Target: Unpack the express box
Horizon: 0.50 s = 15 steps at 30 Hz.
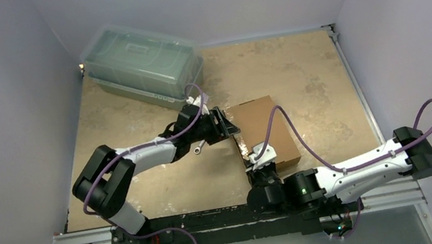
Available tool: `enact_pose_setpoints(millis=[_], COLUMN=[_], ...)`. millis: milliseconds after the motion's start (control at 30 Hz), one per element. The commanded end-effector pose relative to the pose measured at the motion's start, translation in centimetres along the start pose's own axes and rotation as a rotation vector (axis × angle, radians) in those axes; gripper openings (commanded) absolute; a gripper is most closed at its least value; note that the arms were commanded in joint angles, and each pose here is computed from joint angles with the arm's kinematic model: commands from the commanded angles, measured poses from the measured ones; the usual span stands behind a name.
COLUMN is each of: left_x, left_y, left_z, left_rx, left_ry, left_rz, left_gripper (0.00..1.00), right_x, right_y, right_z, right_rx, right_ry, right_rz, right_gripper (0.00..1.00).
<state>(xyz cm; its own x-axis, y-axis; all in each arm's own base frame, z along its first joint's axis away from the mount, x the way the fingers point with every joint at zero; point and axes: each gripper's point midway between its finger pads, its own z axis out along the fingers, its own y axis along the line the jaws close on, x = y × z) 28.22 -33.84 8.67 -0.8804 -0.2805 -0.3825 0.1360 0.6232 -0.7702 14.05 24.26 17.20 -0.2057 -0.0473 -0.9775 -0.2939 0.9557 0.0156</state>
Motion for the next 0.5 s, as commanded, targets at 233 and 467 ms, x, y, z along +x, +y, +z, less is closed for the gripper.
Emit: enact_pose_setpoints(millis=[233,467], left_x=[3.6,1.8], left_y=[0.2,3.9], left_z=[0.0,2.3], left_rx=[0.013,-0.143], left_ry=[0.037,-0.009], left_rz=[-0.114,-0.134], left_gripper=[0.52,0.51], right_x=[-1.7,0.2], right_y=[1.0,1.5], right_z=[0.1,0.0], right_rx=[-0.003,-0.035], right_ry=[-0.021,-0.062], right_rz=[0.043,0.01], right_gripper=[0.0,0.0])
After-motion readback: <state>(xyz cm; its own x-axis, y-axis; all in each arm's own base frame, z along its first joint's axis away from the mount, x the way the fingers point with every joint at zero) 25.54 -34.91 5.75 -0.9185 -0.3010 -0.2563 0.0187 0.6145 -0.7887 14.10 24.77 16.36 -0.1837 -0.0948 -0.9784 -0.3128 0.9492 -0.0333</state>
